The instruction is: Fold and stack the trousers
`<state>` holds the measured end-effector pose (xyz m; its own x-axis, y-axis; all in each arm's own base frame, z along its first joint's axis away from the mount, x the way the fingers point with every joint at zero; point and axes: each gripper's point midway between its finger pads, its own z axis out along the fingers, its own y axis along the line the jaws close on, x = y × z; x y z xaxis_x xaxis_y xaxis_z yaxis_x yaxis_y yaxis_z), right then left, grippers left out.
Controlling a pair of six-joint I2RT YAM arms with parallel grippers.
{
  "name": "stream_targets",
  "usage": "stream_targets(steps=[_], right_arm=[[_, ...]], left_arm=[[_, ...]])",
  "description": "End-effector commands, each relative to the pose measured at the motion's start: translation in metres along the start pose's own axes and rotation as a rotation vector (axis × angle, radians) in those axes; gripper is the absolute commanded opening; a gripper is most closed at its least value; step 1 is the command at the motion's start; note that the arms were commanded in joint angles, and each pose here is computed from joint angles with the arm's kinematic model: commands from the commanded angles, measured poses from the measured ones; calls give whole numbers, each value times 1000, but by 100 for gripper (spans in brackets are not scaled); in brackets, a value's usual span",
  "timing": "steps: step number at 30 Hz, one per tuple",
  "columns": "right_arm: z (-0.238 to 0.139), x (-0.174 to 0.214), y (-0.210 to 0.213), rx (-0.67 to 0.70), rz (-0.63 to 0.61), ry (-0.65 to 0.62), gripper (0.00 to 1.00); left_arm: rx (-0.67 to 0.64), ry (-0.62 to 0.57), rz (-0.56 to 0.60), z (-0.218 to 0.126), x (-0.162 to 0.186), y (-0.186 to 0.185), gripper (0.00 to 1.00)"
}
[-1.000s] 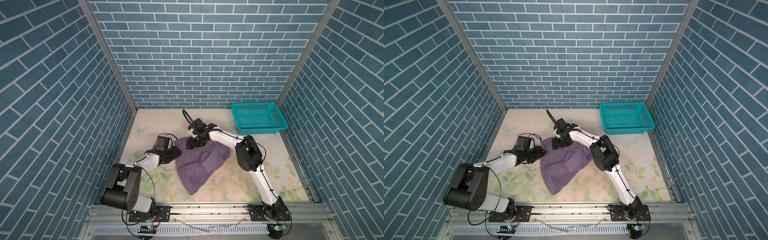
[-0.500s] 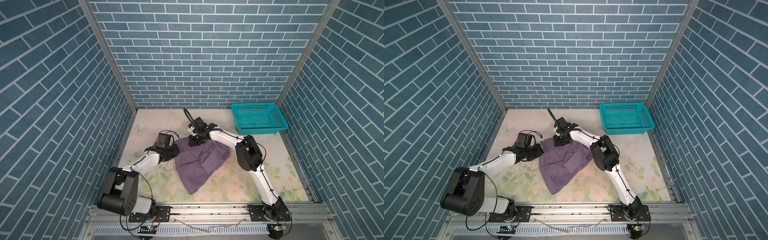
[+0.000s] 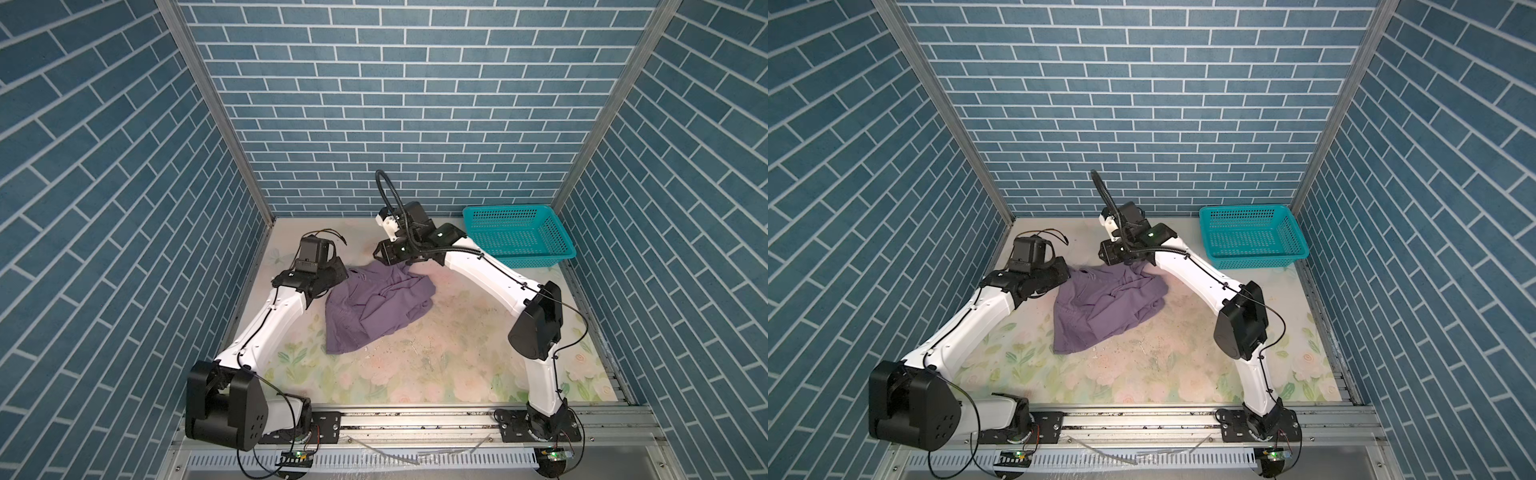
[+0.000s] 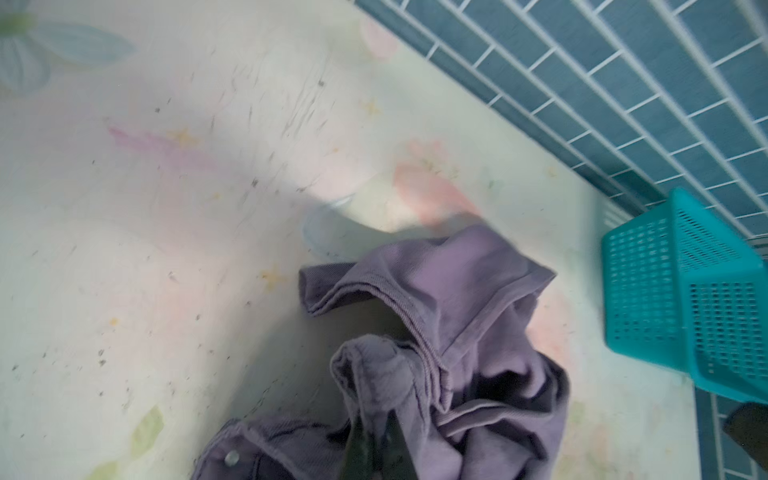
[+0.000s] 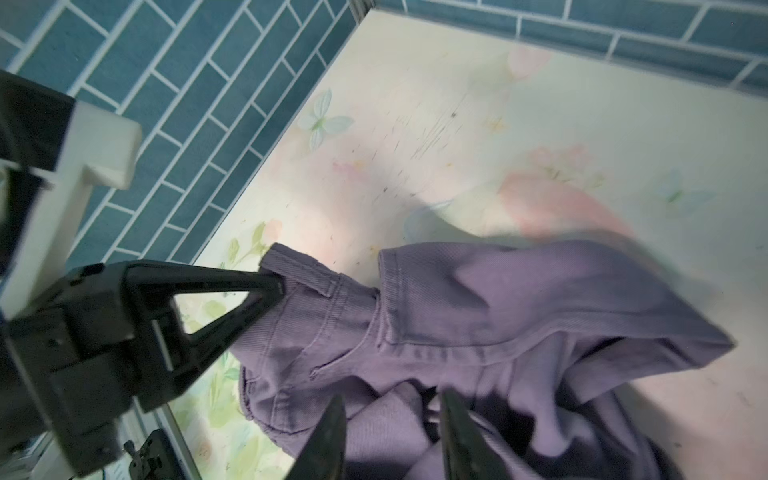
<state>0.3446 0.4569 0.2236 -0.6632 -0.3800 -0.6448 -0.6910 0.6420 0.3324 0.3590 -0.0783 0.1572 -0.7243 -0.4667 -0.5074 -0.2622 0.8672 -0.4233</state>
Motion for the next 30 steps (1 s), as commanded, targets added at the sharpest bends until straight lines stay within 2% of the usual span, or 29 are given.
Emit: stream_targets(steps=[1,3,5,11,15,17,20,21,22,24,26,29,30], right_arm=[[49,46,-7,37,-17,172,51],[66,55,-3,25,-15,208,63],[84,64,-4,12,-3,239,70],[131,75,-8,-27,51,264,70],[154,79,-21,16,87,253,69],[163,80,-34,65,107,236,62],[165,72,-44,109,133,193,21],[161,64,-44,108,132,171,9],[155,54,-43,108,124,144,1],[134,27,-42,117,81,80,0],[96,-7,-44,160,-13,3,0],[11,-58,-58,326,-114,-157,0],[-29,-77,-60,358,-124,-239,0]], left_arm=[[-86,81,-48,17,29,39,0],[-113,113,-78,26,39,57,0],[-130,135,-109,33,49,73,0],[-157,189,-175,46,71,104,0],[-143,216,-182,53,75,105,0],[-130,221,-185,56,76,103,0],[-125,232,-190,60,77,103,0],[-128,237,-192,61,79,103,0],[-133,244,-196,61,81,105,0],[-126,251,-198,62,82,104,0],[-111,250,-202,62,81,100,0],[-108,247,-210,59,78,98,0],[-105,237,-209,56,73,95,0]])
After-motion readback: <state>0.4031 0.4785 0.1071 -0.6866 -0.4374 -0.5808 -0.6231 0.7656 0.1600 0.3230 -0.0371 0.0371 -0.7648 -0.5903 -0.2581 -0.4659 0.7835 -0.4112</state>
